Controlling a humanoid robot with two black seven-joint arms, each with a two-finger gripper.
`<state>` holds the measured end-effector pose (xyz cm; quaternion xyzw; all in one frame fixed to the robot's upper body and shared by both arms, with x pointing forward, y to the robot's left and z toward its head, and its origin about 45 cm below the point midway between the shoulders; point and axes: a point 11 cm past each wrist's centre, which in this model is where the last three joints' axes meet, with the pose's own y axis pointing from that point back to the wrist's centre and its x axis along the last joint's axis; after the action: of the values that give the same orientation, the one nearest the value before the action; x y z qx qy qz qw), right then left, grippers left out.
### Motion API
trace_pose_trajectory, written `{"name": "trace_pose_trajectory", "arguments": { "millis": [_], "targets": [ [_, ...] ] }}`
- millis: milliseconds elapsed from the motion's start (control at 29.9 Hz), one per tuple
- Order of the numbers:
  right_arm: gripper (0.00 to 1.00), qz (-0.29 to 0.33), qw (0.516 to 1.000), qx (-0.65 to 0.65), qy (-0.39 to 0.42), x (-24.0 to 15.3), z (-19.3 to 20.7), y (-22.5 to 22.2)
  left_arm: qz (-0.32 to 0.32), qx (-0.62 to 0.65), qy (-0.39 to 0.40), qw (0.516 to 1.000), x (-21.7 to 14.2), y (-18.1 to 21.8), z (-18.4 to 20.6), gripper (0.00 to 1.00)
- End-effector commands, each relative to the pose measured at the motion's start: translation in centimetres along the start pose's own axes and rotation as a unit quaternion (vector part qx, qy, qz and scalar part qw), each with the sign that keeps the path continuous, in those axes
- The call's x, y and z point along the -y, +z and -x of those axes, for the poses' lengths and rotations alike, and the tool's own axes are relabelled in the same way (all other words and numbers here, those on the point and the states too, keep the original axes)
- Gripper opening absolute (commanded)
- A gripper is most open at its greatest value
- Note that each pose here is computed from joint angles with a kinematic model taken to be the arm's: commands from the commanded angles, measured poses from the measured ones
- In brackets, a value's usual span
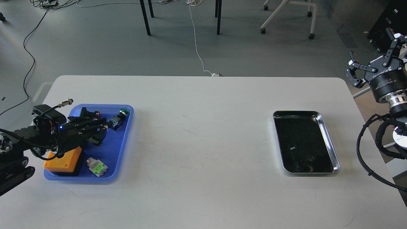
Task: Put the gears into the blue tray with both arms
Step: 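Lower the black piece into the blue tray and open the left gripper, then withdraw the left arm and bring the right gripper forward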
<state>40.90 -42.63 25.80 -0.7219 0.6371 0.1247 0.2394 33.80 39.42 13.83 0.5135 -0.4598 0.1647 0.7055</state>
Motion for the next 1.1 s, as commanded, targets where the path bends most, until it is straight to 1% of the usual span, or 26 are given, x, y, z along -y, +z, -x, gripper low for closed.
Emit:
{"name": "trace_pose_trajectory", "arguments": {
  "millis": [0,67,167,201,234,267,334,368,435,568,635,702,769,836,869,1003,1070],
  "targets": [
    [0.98,-0.004,1.0,-0.004,0.001,0.0,-0.2,-0.6,-0.007,-0.003,-0.012,1.0,-0.3,-0.3,1.2,0.23],
    [0.98,-0.004,1.0,-0.005,0.001,0.0,-0.2,-0.6,-0.011,-0.005,-0.016,1.0,-0.4,-0.5,1.6,0.25],
    [0.98,-0.005,1.0,-0.008,0.001,0.0,-0.3,-0.9,-0.011,-0.006,-0.016,1.0,-0.2,-0.4,1.7,0.3],
    [0.98,-0.004,1.0,-0.011,0.002,-0.1,-0.5,-1.1,-0.01,-0.007,-0.017,1.0,-0.1,-0.3,1.8,0.35],
    [0.98,-0.005,1.0,-0.014,0.003,-0.1,-0.6,-1.3,-0.01,-0.007,-0.017,1.0,-0.1,-0.3,1.8,0.46],
    [0.98,-0.004,1.0,-0.016,0.004,-0.2,-0.7,-1.5,-0.009,-0.007,-0.016,1.0,-0.1,-0.3,1.8,0.54],
    [0.98,-0.003,1.0,-0.017,0.004,-0.2,-0.7,-1.4,-0.01,-0.007,-0.016,1.0,-0.1,-0.3,1.8,0.56],
    [0.98,-0.003,1.0,-0.017,0.004,-0.2,-0.7,-1.4,-0.01,-0.007,-0.016,1.0,-0.1,-0.3,1.8,0.59],
    [0.98,-0.003,1.0,-0.017,0.003,-0.3,-0.7,-1.4,-0.01,-0.01,-0.013,1.0,-0.1,-0.3,1.6,0.7],
    [0.98,0.001,0.999,-0.032,0.0,-0.3,-0.9,-2.0,-0.016,-0.021,0.006,1.0,-0.1,-0.7,0.4,0.82],
    [0.98,0.009,0.999,-0.052,-0.005,-0.4,-1.0,-2.4,-0.024,-0.057,0.036,0.997,-0.1,-1.2,-1.0,0.86],
    [0.98,0.027,0.996,-0.084,-0.018,-0.3,-0.8,-2.6,-0.037,-0.128,0.088,0.987,-0.2,-1.9,-3.1,0.93],
    [0.98,0.05,0.991,-0.121,-0.036,0.0,-0.4,-2.7,-0.039,-0.208,0.153,0.965,-0.3,-2.6,-5.8,0.94],
    [0.98,0.069,0.985,-0.149,-0.057,0.1,0.3,-2.6,-0.027,-0.278,0.22,0.935,-0.8,-3.3,-8.9,0.98],
    [0.98,0.075,0.982,-0.161,-0.066,0.2,0.6,-2.8,-0.017,-0.309,0.247,0.918,-1.0,-3.5,-10.3,0.98],
    [0.98,0.101,0.964,-0.227,-0.099,1.0,1.7,-3.9,0.024,-0.441,0.343,0.829,-2.1,-4.6,-16.4,0.98],
    [0.98,0.12,0.951,-0.259,-0.12,1.8,2.5,-3.8,0.073,-0.517,0.363,0.772,-2.0,-4.4,-19.2,0.98]
  ]
}}
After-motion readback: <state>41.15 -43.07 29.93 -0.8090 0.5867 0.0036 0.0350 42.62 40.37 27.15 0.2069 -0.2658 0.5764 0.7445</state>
